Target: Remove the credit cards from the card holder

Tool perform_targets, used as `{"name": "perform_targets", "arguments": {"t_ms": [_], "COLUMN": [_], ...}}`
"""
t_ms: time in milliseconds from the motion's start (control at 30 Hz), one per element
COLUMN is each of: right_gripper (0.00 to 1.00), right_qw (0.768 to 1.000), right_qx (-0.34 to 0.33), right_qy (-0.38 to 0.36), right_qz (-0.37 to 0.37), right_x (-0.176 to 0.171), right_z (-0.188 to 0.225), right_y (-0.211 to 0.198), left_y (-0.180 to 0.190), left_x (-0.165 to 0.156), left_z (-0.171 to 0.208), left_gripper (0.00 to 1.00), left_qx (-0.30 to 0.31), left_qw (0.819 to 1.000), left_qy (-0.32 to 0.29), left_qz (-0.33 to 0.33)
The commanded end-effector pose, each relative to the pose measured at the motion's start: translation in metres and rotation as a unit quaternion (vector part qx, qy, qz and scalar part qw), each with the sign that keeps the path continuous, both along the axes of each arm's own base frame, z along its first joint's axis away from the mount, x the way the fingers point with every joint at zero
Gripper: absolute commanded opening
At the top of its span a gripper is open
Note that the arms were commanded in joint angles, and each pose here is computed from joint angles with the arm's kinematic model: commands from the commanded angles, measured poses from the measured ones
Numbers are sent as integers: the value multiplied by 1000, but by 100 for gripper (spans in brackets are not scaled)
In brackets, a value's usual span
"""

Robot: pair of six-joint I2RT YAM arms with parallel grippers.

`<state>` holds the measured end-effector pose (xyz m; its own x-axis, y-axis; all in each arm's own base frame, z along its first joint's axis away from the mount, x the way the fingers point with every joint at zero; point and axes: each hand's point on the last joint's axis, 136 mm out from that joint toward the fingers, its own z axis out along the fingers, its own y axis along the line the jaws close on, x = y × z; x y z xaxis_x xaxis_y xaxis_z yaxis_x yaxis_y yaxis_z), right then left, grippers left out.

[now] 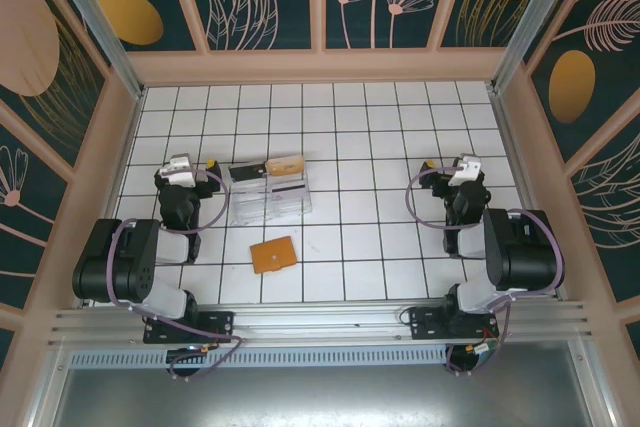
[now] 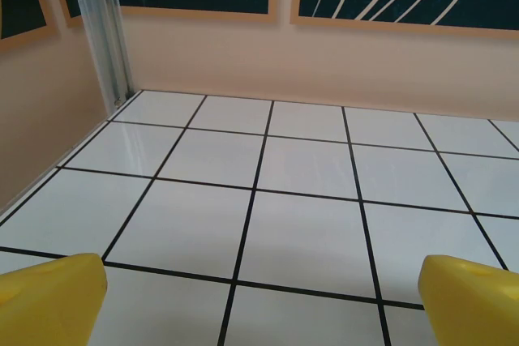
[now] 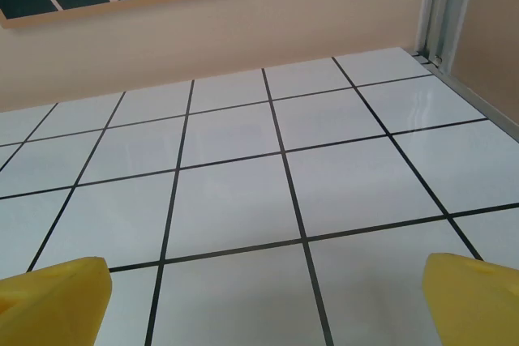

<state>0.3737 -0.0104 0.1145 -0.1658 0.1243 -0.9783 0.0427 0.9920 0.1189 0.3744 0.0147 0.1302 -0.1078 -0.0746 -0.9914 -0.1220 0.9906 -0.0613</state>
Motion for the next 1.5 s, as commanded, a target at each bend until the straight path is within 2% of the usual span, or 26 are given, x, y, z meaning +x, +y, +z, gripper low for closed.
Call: {"name": "perform_targets", "arguments": {"t_ms": [0,1100,1200,1267,1367,1467], "right_gripper": [99,99,99,99,99,99], "right_qw": [1000,1000,998,996,992,988], "right_qx": [-4,-3,3,11,38,86], "right_qy": [-11,-12,-26,-20,-26,-45], "right_qz": [9,8,-54,-87,-114,-122], "right_x": [5,4,-1,-4,-8,-10], "right_z": [7,7,21,31,51,73], "right_y": [1,1,-17,-27,-35,-36], "left_y": [1,1,4,14,40,38], "left_x": [2,4,11,11,7,7], "left_z": [6,11,29,49,73,98], "left_gripper": [99,99,99,99,99,99], "left_qx": [7,8,6,-15,-82,-128], "left_qw": [1000,1000,1000,999,987,980], "left_qy": [-12,-11,5,8,30,56], "left_qz": [-1,-1,8,42,133,142]}}
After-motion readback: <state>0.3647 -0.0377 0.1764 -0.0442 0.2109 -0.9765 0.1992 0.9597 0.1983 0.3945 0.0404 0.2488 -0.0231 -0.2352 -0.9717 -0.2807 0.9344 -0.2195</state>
